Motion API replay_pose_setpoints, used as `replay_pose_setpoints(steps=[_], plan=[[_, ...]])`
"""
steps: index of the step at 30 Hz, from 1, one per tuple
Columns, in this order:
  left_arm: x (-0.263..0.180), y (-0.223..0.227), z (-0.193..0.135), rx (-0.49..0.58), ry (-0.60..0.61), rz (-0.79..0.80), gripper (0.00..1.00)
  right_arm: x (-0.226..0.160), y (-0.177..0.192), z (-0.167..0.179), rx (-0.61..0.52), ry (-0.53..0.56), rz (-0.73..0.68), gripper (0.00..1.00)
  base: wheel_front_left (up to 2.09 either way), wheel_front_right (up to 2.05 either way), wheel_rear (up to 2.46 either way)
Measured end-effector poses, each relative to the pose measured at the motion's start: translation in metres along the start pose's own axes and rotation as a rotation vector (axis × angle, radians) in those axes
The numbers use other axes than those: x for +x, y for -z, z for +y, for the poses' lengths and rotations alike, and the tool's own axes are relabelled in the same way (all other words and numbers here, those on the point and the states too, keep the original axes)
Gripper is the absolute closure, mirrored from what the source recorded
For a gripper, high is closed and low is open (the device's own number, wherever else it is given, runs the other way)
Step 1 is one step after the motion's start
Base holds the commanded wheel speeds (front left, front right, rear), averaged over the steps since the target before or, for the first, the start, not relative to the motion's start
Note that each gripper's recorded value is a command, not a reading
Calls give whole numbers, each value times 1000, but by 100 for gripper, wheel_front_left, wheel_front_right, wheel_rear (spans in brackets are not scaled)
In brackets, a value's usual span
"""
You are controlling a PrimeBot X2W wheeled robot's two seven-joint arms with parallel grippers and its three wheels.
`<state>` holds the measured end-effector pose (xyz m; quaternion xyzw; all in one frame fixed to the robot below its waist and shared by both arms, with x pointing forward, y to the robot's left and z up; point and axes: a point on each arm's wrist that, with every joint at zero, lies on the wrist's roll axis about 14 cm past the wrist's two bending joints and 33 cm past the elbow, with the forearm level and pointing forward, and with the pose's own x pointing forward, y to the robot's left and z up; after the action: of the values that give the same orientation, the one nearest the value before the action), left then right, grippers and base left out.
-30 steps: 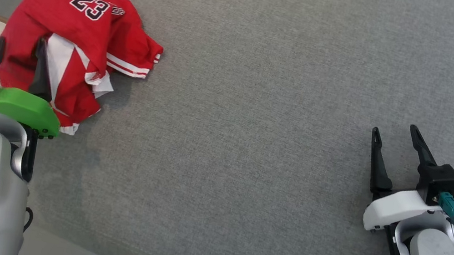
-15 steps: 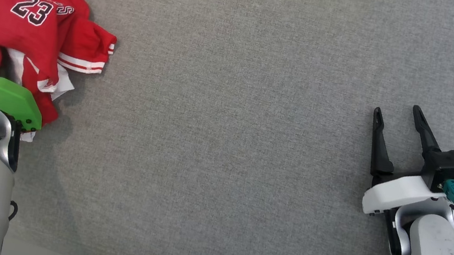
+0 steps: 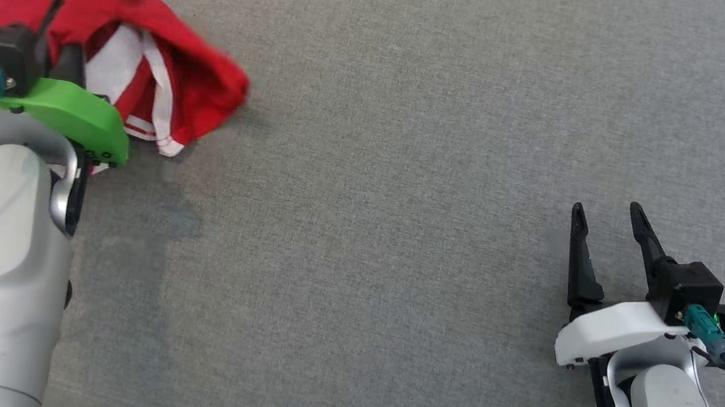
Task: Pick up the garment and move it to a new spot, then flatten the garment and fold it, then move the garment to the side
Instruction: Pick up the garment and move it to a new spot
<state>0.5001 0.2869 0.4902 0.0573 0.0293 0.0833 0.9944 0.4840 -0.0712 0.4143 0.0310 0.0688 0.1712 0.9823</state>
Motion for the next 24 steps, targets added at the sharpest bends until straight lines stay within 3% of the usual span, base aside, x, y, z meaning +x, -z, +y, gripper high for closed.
replay_pose_setpoints(steps=[8,14,24], plan=[[7,-41,-80,-24,205,-116,100,-24,-13,-18,29,64,-21,0,0,0,0],[7,-67,-143,-106,349,-182,100,-46,-21,-38,50,128,-40,0,0,0,0],[-33,-81,-278,-204,698,-201,100,-92,-32,-76,49,261,-61,0,0,0,0]])
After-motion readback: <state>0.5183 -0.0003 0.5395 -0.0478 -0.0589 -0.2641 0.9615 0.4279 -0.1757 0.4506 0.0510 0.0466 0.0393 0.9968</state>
